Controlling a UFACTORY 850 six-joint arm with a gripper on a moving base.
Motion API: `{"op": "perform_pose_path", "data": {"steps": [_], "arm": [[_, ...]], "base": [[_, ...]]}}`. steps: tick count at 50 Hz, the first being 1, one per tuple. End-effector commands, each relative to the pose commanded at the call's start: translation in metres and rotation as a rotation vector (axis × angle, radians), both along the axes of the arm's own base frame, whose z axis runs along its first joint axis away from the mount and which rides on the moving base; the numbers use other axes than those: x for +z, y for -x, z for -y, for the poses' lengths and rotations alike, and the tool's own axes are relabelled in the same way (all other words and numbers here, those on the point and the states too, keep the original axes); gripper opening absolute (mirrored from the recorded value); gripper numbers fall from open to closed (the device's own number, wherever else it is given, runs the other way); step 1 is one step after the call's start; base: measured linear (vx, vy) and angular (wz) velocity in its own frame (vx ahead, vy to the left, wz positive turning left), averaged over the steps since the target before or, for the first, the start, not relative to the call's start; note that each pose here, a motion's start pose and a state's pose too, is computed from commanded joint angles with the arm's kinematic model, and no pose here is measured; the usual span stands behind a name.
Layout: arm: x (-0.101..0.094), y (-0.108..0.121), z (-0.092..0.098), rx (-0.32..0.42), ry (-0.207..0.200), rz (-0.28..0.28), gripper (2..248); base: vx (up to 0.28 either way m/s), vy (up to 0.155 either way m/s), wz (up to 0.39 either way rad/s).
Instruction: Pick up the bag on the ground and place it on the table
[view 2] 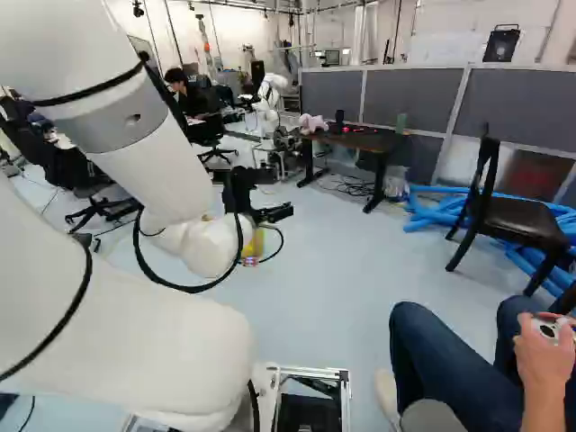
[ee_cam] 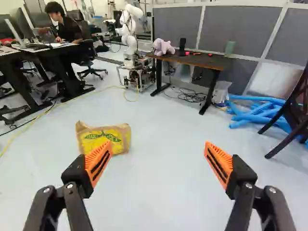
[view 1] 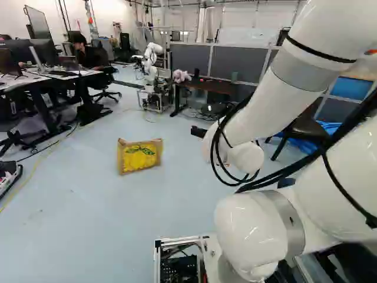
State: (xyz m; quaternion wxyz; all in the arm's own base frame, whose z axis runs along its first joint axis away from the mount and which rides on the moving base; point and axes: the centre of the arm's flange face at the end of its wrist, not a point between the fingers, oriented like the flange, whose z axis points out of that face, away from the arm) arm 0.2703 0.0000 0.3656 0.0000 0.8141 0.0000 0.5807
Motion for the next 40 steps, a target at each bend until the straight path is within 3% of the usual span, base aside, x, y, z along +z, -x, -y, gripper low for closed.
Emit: {"op": "perform_pose_path", "data": {"steps": [40], "arm": [[0.0,0.0,0.0,0.0,0.0,0.0,247]], "base": [[0.001,-0.003,0.002]]}}
